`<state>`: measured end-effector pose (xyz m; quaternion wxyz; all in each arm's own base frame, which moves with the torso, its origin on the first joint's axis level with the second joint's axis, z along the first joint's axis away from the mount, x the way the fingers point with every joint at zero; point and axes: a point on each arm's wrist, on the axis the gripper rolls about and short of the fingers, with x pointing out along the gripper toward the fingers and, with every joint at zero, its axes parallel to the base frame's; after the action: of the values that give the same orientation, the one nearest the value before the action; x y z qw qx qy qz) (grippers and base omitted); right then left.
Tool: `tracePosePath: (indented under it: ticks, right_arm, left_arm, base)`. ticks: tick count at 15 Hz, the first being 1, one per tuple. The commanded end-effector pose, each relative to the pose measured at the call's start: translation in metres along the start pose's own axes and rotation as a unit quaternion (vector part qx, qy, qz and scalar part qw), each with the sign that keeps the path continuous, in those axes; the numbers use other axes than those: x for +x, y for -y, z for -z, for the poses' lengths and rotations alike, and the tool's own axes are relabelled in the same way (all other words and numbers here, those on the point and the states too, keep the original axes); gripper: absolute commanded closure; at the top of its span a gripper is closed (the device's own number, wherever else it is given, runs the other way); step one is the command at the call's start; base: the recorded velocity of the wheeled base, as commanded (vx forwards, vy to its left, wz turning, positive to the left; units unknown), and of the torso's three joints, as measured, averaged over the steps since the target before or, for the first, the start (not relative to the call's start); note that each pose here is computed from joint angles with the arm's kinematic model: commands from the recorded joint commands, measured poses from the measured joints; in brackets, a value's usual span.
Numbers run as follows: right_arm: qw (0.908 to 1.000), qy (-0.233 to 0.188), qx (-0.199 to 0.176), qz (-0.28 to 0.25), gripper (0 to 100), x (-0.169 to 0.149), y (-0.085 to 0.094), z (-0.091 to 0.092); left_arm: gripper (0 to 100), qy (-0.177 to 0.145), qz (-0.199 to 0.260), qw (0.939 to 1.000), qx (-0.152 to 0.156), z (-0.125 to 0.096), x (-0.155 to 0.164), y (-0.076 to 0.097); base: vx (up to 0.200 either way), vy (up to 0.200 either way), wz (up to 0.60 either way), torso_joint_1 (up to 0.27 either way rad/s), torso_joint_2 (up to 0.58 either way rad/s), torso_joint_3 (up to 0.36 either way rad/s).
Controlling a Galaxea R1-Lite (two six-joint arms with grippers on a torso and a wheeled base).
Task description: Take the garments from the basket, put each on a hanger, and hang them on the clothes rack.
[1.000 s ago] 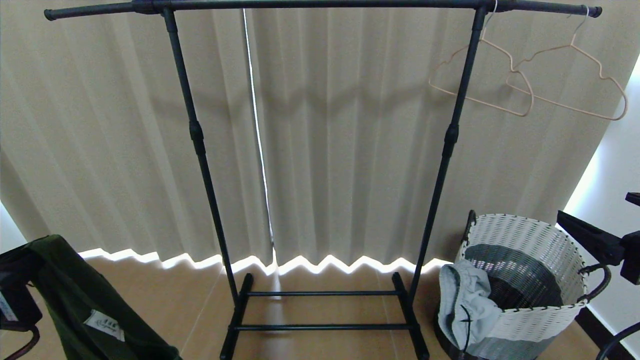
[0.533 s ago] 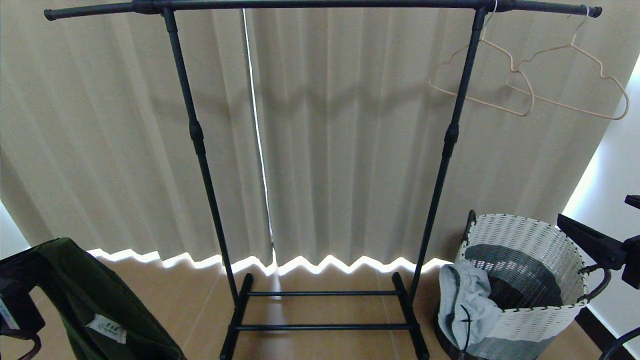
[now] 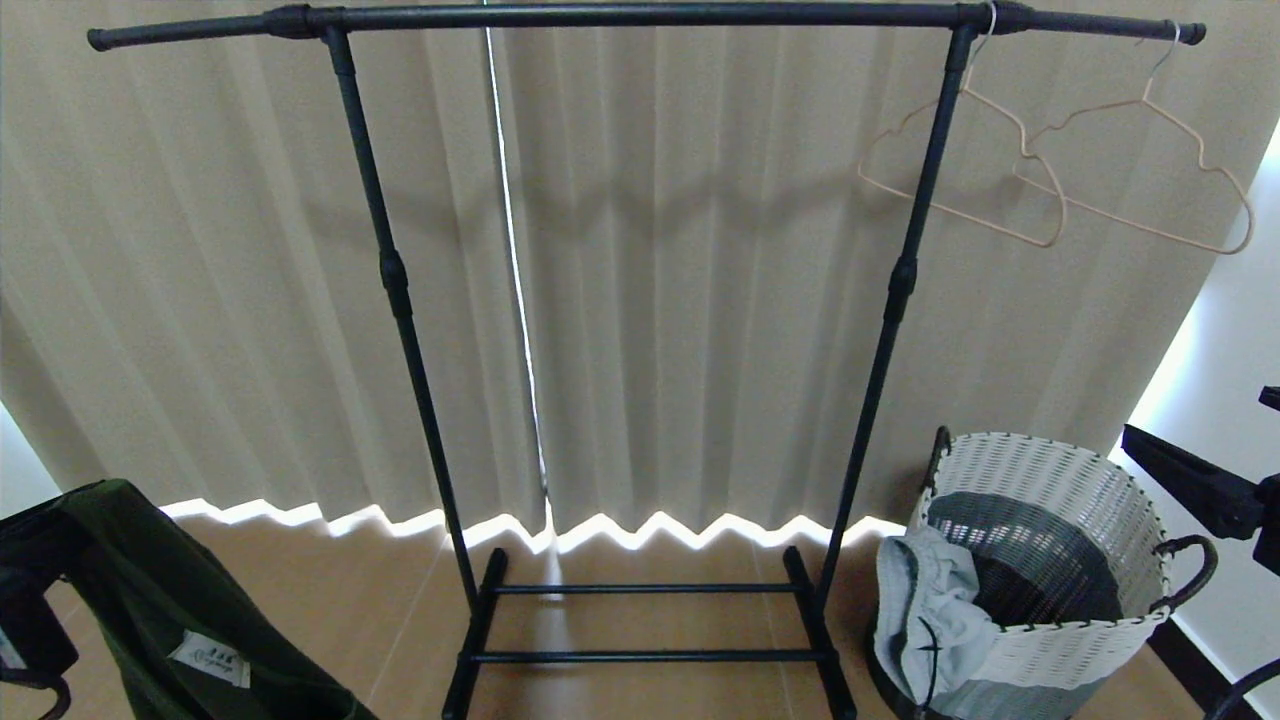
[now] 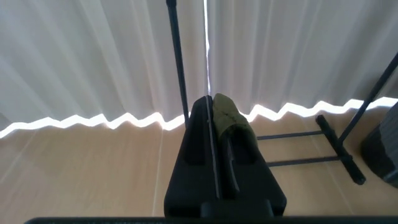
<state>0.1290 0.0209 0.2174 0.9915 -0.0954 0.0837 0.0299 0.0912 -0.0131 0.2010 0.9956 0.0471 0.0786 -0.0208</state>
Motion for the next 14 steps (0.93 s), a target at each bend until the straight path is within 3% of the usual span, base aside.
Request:
tracePosePath:
  ticks: [1,14]
  right_arm:
    - [1.0000,-0.004,-0.001,-0.001,0,0.0009,-0.0004,0.0015]
    - [1.0000,-0.001,0.001,0.001,0,-0.0011,0.0000,0.0020]
  left_arm:
    - [100,-0.001,-0.002,1.0000,0.000,0.0003,0.0007,-0.0002]
    - [100,0.018,-0.001,0.9998,0.000,-0.0004,-0.0066,-0.0010]
  base:
    - [0.000,0.000,0.00,0.100,-0.23,-0.320]
    - [0.000,0.000,0.00,0.155,-0.48,-0.309]
